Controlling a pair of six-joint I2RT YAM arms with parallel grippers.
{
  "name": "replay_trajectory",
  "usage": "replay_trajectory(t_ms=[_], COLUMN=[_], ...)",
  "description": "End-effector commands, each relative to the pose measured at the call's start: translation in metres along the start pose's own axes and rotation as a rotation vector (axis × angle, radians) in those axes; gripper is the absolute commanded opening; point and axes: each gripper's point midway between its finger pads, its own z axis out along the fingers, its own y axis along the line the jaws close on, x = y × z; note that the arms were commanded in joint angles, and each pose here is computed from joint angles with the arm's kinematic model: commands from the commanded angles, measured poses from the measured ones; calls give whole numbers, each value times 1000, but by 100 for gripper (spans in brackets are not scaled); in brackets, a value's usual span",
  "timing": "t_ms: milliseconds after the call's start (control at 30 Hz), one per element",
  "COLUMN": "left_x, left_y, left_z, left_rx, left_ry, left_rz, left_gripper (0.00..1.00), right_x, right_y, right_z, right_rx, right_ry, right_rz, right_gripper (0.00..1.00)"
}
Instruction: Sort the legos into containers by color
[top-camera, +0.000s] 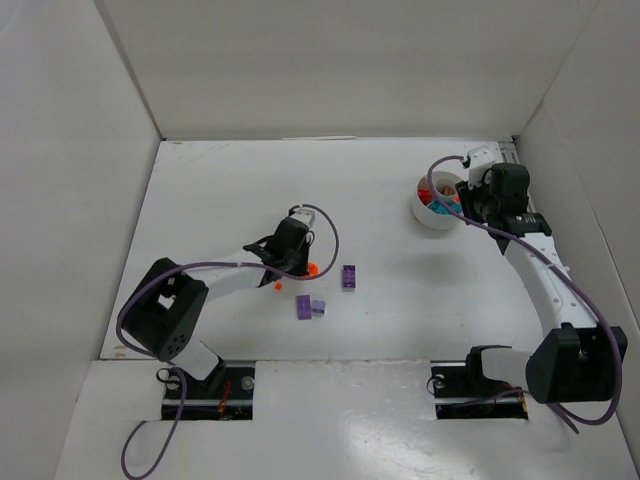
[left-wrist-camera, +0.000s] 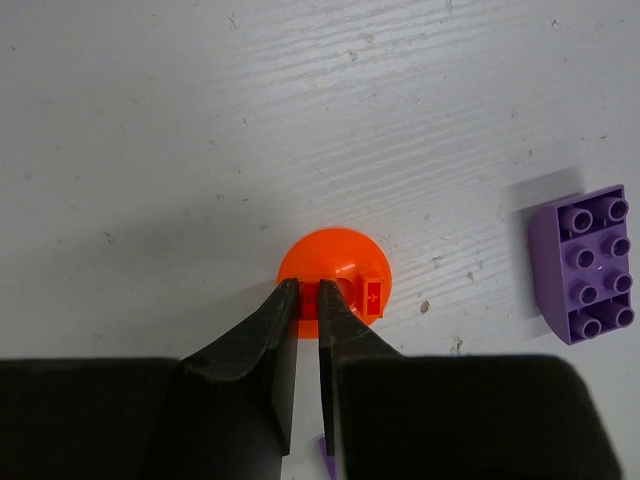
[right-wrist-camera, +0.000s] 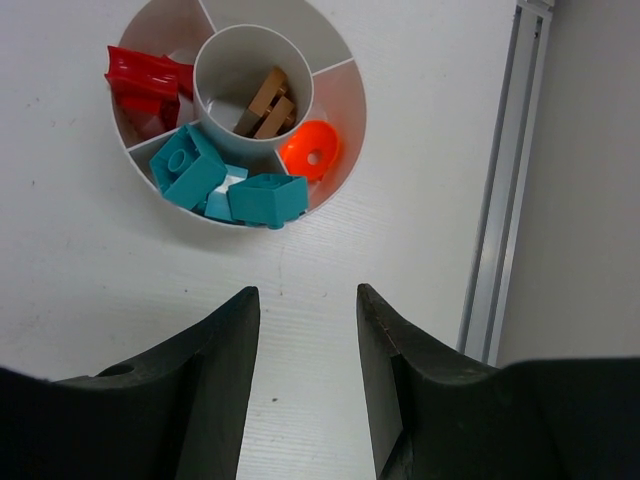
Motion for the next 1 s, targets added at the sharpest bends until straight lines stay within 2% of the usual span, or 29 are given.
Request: replay_trajectory(t_ms=[0, 67, 167, 200, 233, 267, 333, 433, 567, 733, 967], left_x=[-15, -37, -71, -90, -98, -104, -119, -133, -137, -137, -139], left_y=[-5, -13, -29, -37, -42, -48, -60, -68, -78, -97, -110], left_z=[-11, -27, -53, -74, -85, -95, -126, -157, -175, -187, -196], left_rx=[-3, 27, 103, 157, 192, 235, 339, 405, 473, 547, 561], left_ry=[-31, -103, -221, -306, -350, -389, -512, -628, -708, -717, -745], left_rz=[-4, -34, -58, -66, -68, -67, -52, -50, -53, -62, -66], left_gripper=[0, 0, 0, 0, 0, 0, 0, 0, 0, 0, 0], right_x=[-16, -26, -42, -46, -53, -64, -66, -67, -91, -117, -121], right_y=[3, 9, 45, 57, 84, 96, 134, 171, 218, 261, 296], right_z=[-1, -5, -13, -18, -29, -35, -60, -80, -116, -155, -169], right_rx=[-38, -79, -271, -338, -491, -566, -788, -957, -1088, -1203, -1305], right_ry=[-57, -113, -241, -280, -357, -434, -529, -549, -643, -728, -689], right_rz=[-21, -56, -95, -101, -114, -121, -114, -119, -164, -220, -209], right_gripper=[49, 49, 51, 51, 52, 52, 55, 55, 56, 56, 52])
